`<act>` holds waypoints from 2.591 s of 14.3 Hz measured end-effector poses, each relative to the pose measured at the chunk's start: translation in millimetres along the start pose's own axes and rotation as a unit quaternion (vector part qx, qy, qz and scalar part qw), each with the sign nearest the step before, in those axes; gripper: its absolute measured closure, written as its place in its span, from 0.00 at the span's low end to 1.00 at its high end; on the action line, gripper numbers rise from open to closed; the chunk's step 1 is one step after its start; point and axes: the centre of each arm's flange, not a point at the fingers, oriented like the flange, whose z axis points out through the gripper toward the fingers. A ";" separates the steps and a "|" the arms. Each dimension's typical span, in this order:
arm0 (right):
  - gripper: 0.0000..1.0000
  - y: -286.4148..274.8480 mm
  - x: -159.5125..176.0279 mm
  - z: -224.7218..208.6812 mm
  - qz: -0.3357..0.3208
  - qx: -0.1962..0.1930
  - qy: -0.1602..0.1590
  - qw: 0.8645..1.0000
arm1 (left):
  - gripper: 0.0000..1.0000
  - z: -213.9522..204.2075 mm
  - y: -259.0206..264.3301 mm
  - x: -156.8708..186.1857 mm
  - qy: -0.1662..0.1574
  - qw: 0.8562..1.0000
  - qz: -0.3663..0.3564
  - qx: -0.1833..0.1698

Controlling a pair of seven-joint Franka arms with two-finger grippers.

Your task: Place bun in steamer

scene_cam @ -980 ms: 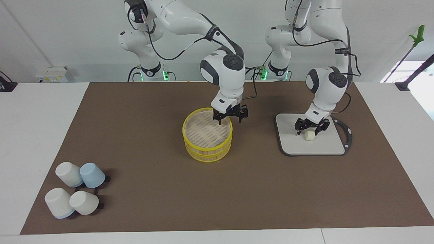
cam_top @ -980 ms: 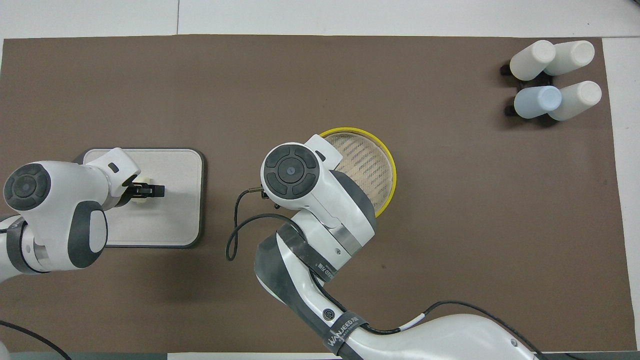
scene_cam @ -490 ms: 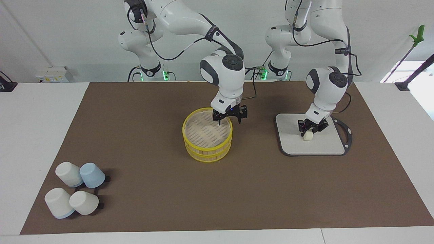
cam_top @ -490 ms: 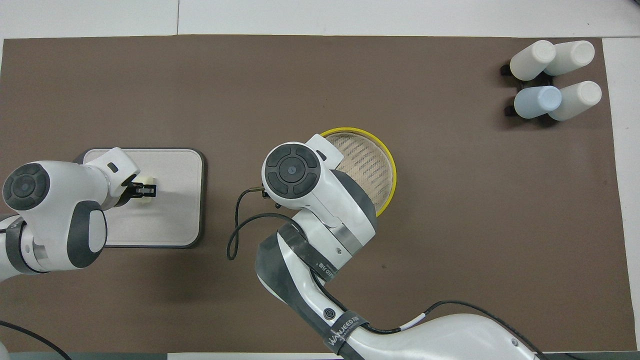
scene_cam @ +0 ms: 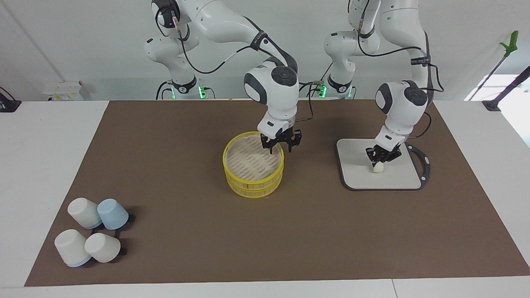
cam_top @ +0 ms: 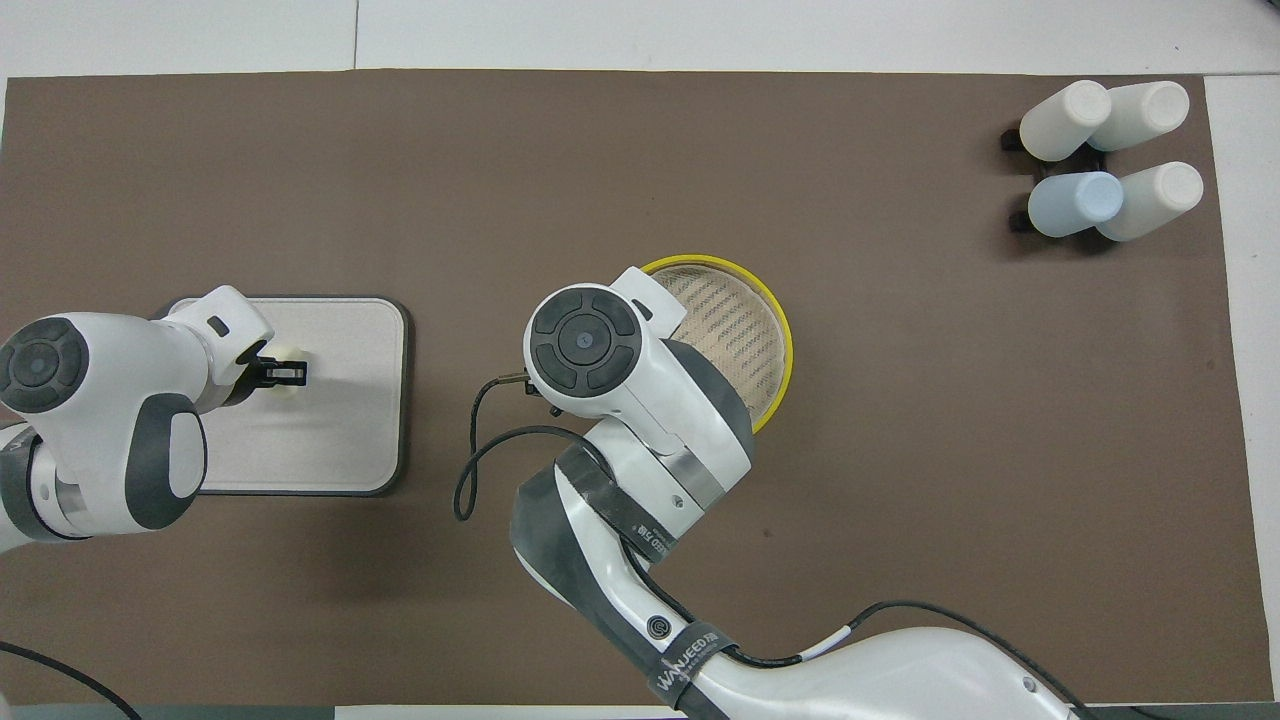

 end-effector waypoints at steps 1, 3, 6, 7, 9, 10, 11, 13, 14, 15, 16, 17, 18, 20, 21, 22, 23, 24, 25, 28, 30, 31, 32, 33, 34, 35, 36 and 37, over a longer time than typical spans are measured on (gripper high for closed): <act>0.27 0.5 0.2 0.3 -0.004 0.000 0.000 1.000 | 0.86 -2.1 0.0 1.6 -0.002 1.000 0.000 0.000; 0.30 1.3 0.0 1.7 -0.010 -0.001 -0.001 1.000 | 0.85 -10.7 1.1 7.0 -0.013 1.000 0.001 -0.002; 0.34 1.6 -0.3 2.6 -0.011 -0.003 -0.002 1.000 | 0.85 -41.9 8.5 21.2 -0.026 1.000 -0.008 -0.004; 0.41 1.7 -0.3 2.6 -0.012 -0.003 -0.002 1.000 | 0.85 -53.7 16.5 24.8 -0.028 1.000 -0.013 -0.004; 0.52 1.8 -0.3 2.9 -0.012 -0.003 -0.002 1.000 | 0.84 -73.1 38.2 26.0 -0.031 0.999 -0.020 -0.005; 0.59 1.8 -0.3 2.9 -0.012 -0.003 -0.001 1.000 | 0.84 -80.8 47.8 24.3 -0.032 0.999 -0.021 -0.005; 0.72 1.6 -0.2 2.8 -0.012 -0.002 -0.001 1.000 | 0.84 -87.3 53.5 22.5 -0.032 0.999 -0.022 -0.006; 0.91 -2.2 0.6 0.7 -0.020 0.004 0.012 1.000 | 0.82 -96.9 56.3 19.9 -0.030 0.999 -0.023 -0.006; 0.91 -1.1 1.8 0.7 -0.020 0.005 0.014 1.000 | 0.81 -99.3 56.3 19.2 -0.030 0.999 -0.023 -0.006; 0.91 -1.1 1.8 0.7 -0.020 0.005 0.014 1.000 | 0.81 -100.6 56.3 18.7 -0.031 0.999 -0.025 -0.006; 0.91 -1.0 1.8 0.7 -0.021 0.005 0.014 1.000 | 0.81 -100.9 56.8 18.5 -0.031 0.999 -0.025 -0.006; 0.91 -1.1 1.8 0.7 -0.024 0.006 0.014 1.000 | 0.81 -100.9 57.6 18.4 -0.031 0.999 -0.025 -0.006; 0.91 -0.9 1.9 0.6 -0.026 0.005 0.015 1.000 | 0.81 -100.8 58.5 18.2 -0.032 0.999 -0.025 -0.006; 0.91 -0.7 2.2 0.4 -0.028 0.006 0.015 0.999 | 0.81 -100.7 60.2 18.1 -0.033 0.999 -0.025 -0.006; 0.91 -0.4 2.5 -0.1 -0.029 0.005 0.014 0.999 | 0.81 -100.7 60.8 18.0 -0.033 0.999 -0.025 -0.006; 0.91 -0.1 3.0 -1.6 -0.032 0.005 0.013 0.999 | 0.81 -100.7 61.0 18.0 -0.033 0.999 -0.025 -0.006; 0.91 0.3 3.8 -4.3 -0.034 0.004 0.012 0.999 | 0.81 -100.7 61.0 17.9 -0.033 0.999 -0.026 -0.006; 0.91 1.7 5.5 -8.5 -0.033 0.002 0.010 0.999 | 0.81 -100.7 61.1 17.8 -0.034 0.999 -0.026 -0.006; 0.91 5.5 8.7 -14.8 -0.032 -0.001 0.009 0.999 | 0.81 -100.7 61.1 17.7 -0.034 0.999 -0.026 -0.006; 0.91 15.4 16.7 -33.2 -0.031 0.000 0.013 0.999 | 0.81 -100.8 61.1 17.7 -0.034 0.999 -0.026 -0.006; 0.91 21.1 17.7 -39.9 -0.047 -0.007 0.004 0.999 | 0.81 -101.1 61.3 17.6 -0.034 0.999 -0.028 -0.006; 0.91 28.2 20.6 -46.9 -0.060 -0.013 -0.004 0.998 | 0.81 -101.4 62.5 17.6 -0.033 0.999 -0.032 -0.005; 0.91 40.5 27.1 -58.4 -0.068 -0.016 -0.010 0.998 | 0.81 -102.2 66.6 17.6 -0.033 0.999 -0.037 -0.005; 0.91 59.8 36.7 -74.6 -0.069 -0.018 -0.012 0.997 | 0.81 -103.7 75.0 17.8 -0.032 0.999 -0.042 -0.005; 0.91 80.2 44.8 -90.2 -0.067 -0.018 -0.013 0.997 | 0.81 -105.7 85.4 17.7 -0.034 0.998 -0.046 -0.005; 0.91 98.6 49.3 -103.4 -0.063 -0.019 -0.015 0.998 | 0.81 -108.3 98.0 17.5 -0.034 0.998 -0.051 -0.005; 0.91 111.8 51.0 -113.1 -0.057 -0.021 -0.017 0.998 | 0.81 -110.2 111.9 16.9 -0.033 0.998 -0.057 -0.004; 0.91 123.3 52.2 -120.7 -0.050 -0.022 -0.019 0.998 | 0.81 -111.5 128.5 15.3 -0.032 0.997 -0.065 -0.004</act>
